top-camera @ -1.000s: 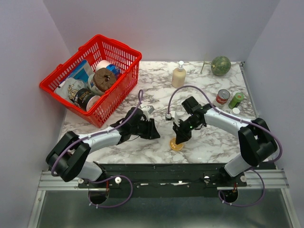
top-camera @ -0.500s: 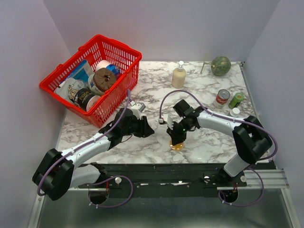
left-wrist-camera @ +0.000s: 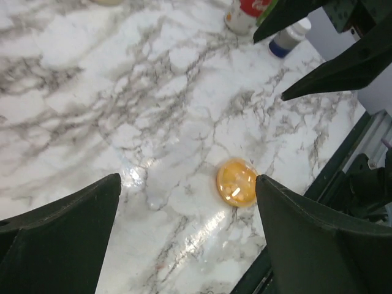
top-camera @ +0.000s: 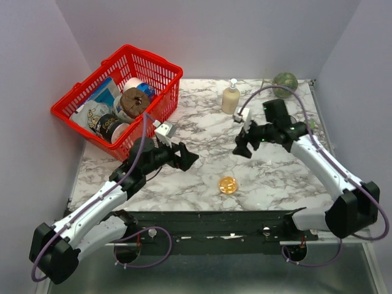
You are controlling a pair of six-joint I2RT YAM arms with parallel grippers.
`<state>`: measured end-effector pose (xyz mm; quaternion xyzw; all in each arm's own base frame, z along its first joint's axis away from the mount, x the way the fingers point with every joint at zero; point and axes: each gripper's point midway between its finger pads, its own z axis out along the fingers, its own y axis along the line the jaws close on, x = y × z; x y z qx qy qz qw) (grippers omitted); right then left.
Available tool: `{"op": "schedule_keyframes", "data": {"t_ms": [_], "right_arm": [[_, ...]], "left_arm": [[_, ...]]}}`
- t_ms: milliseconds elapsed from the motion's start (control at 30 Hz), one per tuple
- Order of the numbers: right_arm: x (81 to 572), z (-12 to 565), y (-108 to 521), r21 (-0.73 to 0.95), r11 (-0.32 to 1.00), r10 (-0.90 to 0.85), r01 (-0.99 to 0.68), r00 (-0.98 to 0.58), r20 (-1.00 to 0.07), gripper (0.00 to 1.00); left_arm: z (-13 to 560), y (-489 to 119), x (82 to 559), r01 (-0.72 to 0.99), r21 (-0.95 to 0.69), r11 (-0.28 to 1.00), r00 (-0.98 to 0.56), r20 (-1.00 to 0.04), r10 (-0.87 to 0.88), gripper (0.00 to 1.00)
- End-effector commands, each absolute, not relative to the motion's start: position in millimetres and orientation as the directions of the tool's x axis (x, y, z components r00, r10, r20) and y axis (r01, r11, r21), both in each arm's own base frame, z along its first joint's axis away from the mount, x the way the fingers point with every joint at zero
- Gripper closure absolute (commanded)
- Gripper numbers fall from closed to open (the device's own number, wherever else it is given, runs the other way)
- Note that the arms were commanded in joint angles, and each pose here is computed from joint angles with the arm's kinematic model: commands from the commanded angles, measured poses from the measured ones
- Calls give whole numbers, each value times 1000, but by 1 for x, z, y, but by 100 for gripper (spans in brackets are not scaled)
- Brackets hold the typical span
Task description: Sort the pills into containers
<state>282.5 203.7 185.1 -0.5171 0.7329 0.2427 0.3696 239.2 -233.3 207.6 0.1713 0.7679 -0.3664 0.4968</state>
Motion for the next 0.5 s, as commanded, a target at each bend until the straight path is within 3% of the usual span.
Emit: {"op": "schedule_keyframes", "data": {"t_ms": [0, 67, 167, 367, 467], "right_arm": [[312, 263, 176, -174, 511, -434, -842, -78, -897, 0], [326, 284, 153, -50, 639, -305, -768, -193, -933, 0], [338, 318, 132, 35, 743, -174, -669, -243, -954, 0], [351, 364, 104, 136, 887, 38, -442, -225, -974, 0], [347, 373, 99, 122, 898, 40, -423, -196, -980, 0]], "left_arm": [[278, -208, 262, 614, -213, 760, -233, -969, -83, 1], [281, -197, 267, 591, -129, 797, -217, -976, 3, 1], [303, -182, 274, 543, -55, 838, -171, -984, 46, 1], [331, -179, 269, 548, -46, 835, -120, -993, 24, 1], [334, -180, 268, 551, -57, 832, -117, -993, 10, 1]]}}
